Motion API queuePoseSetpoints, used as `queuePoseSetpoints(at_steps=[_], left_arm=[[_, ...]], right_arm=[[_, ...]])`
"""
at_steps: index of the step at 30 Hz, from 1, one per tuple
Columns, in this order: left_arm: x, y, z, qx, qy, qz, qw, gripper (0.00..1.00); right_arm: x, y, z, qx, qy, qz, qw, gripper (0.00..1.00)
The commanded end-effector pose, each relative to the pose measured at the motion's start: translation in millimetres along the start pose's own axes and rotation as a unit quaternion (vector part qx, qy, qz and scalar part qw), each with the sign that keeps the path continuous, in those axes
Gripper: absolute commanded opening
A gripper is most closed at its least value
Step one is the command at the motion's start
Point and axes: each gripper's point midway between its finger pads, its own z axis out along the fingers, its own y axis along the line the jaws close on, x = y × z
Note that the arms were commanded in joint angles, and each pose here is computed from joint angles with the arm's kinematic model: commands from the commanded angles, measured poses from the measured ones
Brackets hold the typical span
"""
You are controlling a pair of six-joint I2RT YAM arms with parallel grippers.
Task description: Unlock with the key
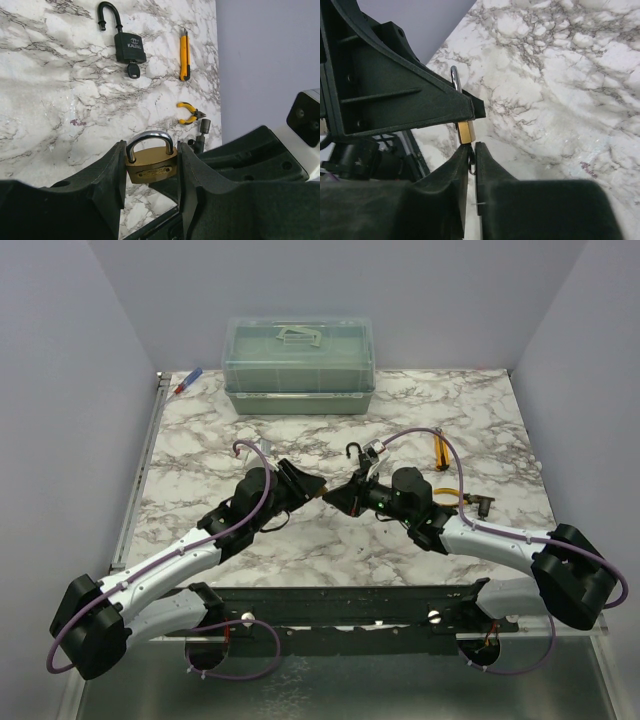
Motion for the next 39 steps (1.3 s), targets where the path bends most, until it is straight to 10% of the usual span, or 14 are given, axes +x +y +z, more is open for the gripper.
queuePoseSetpoints(at_steps=[1, 8, 27, 39], left_arm=[[-8, -21, -7, 0.034, -0.01, -0.004, 0.999, 0.01], [-9, -21, -6, 0.033, -0.011, -0.005, 0.999, 0.0], [-9, -23, -8, 0.039, -0.012, -0.008, 0.999, 0.0], [-8, -22, -8, 0.039, -0.007, -0.006, 0.999, 0.0]], right_arm=[[-1, 5, -1, -0.012, -0.001, -0.001, 1.0, 0.26], [-4, 8, -9, -0.012, -0.005, -0.002, 1.0, 0.42], [4, 8, -2, -0.023, 0.011, 0.005, 1.0, 0.27], [-2, 8, 1, -0.02, 0.002, 0.004, 1.0, 0.0]])
